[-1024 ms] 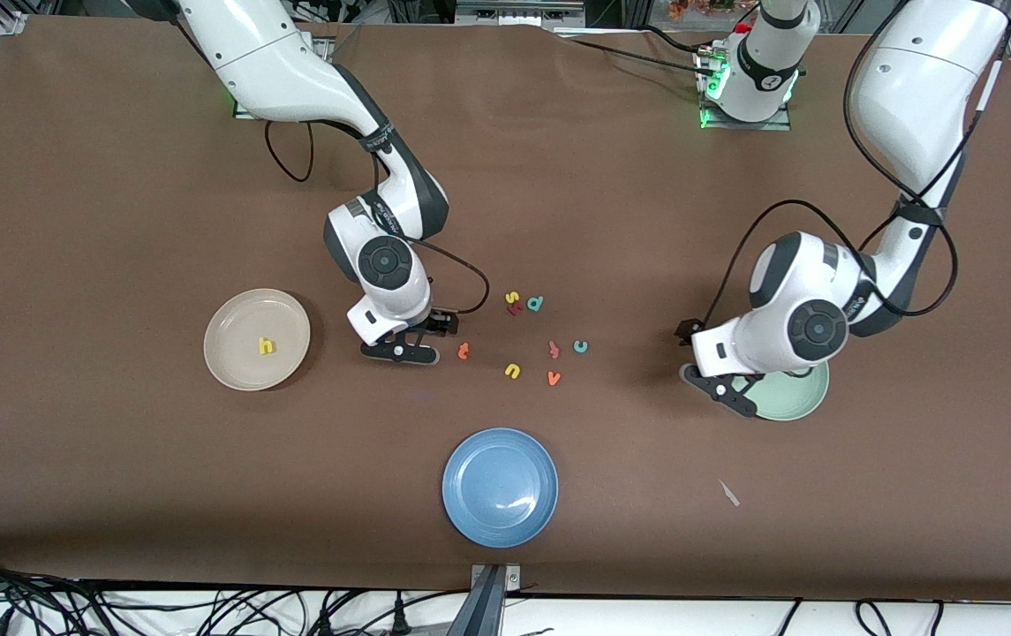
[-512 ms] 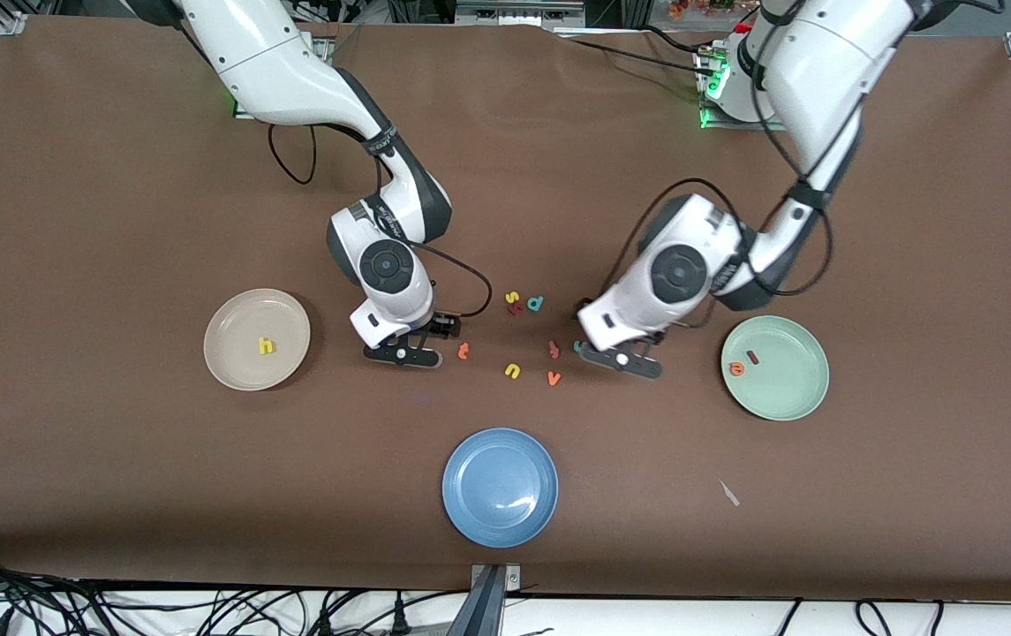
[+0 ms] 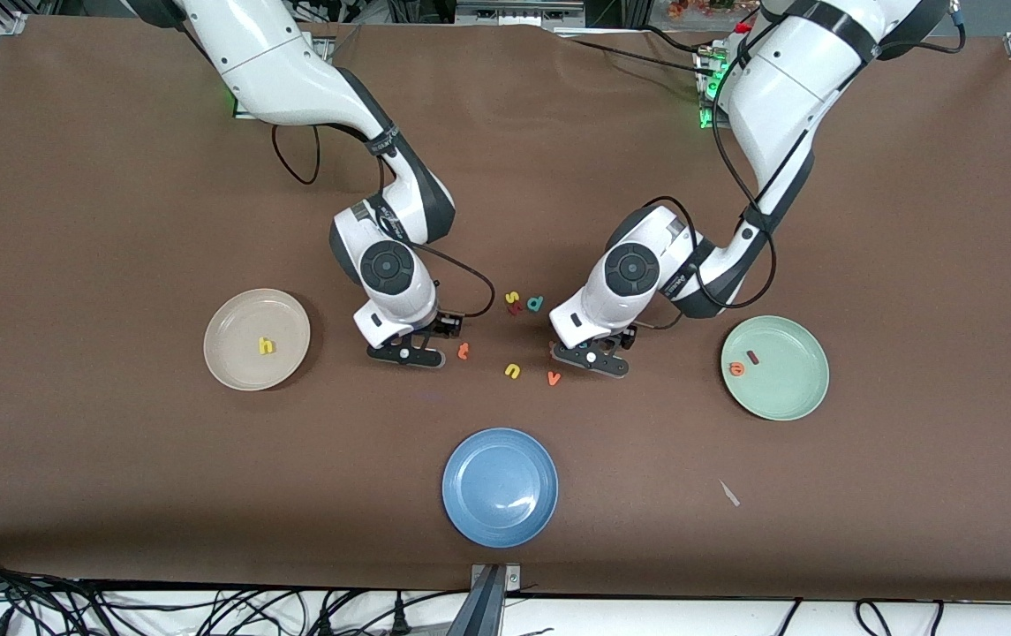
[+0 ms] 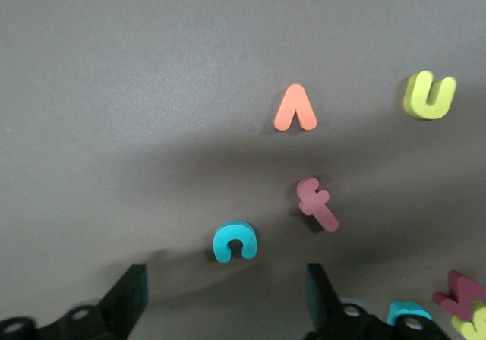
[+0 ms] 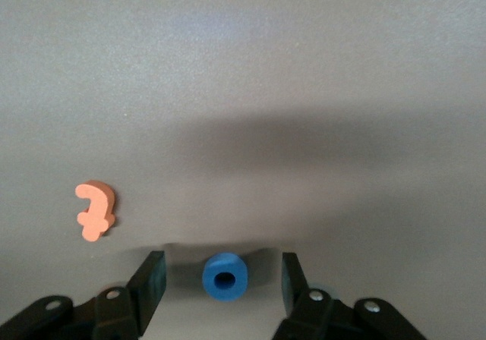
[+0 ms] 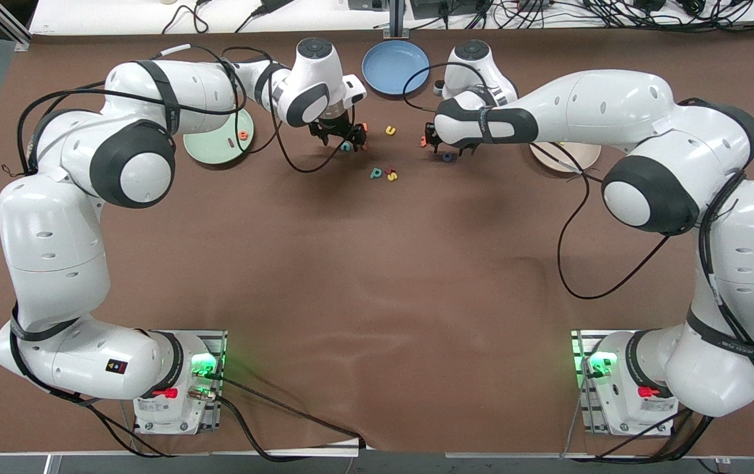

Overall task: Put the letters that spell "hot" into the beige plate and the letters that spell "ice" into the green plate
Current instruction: 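Grasp the c with the left gripper while the right gripper grasps the o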

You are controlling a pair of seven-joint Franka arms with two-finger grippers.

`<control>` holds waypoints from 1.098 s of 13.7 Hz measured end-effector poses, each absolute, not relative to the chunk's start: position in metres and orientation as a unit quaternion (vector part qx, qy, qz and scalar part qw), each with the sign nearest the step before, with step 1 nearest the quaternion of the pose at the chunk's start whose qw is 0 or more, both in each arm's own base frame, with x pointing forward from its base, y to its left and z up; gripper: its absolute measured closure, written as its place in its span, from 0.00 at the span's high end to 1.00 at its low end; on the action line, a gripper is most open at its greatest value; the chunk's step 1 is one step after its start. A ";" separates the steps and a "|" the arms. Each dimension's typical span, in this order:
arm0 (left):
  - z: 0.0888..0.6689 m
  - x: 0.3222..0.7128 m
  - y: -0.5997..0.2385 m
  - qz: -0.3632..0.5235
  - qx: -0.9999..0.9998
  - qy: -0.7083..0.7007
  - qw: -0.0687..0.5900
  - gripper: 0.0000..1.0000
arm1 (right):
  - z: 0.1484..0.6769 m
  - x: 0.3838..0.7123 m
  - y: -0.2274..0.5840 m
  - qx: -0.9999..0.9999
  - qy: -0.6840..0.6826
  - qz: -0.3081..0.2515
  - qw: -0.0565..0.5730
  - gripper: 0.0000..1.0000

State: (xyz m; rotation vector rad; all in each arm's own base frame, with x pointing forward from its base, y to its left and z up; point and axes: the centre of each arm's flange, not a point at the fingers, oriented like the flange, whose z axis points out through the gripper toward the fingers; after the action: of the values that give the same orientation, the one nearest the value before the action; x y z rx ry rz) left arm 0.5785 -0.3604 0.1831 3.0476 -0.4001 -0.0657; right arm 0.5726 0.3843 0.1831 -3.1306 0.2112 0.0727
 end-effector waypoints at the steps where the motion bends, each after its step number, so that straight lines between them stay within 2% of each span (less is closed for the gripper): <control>1: 0.179 0.578 -0.360 -0.024 0.991 -0.130 0.033 0.75 | 0.183 0.572 0.385 -0.997 0.067 0.024 0.002 0.66; 2: 0.176 0.577 -0.360 -0.026 0.991 -0.130 0.033 0.62 | 0.183 0.572 0.385 -0.997 0.067 0.024 0.002 0.64; 3: 0.174 0.576 -0.360 -0.028 0.991 -0.130 0.033 0.56 | 0.183 0.572 0.385 -0.997 0.067 0.024 0.002 0.56; 6: 0.173 0.577 -0.364 -0.026 0.990 -0.131 0.035 0.55 | 0.182 0.572 0.385 -0.997 0.067 0.025 0.002 0.49; 11: 0.176 0.583 -0.372 -0.018 0.990 -0.131 0.041 0.54 | 0.182 0.571 0.386 -0.997 0.077 0.031 0.010 0.47; 13: 0.176 0.583 -0.372 -0.018 0.990 -0.130 0.041 0.51 | 0.182 0.571 0.386 -0.997 0.077 0.031 0.010 0.44; 14: 0.176 0.583 -0.372 -0.018 0.990 -0.130 0.041 0.46 | 0.181 0.571 0.386 -0.997 0.077 0.031 0.010 0.44; 15: 0.175 0.584 -0.371 -0.018 0.991 -0.130 0.041 0.45 | 0.181 0.571 0.385 -0.997 0.077 0.031 0.009 0.40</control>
State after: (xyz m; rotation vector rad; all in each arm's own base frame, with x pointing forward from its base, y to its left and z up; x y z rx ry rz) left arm 0.5835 -0.3714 0.1751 3.0327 -0.3974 -0.0560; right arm 0.5714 0.3854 0.1812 -3.1119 0.2401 0.0968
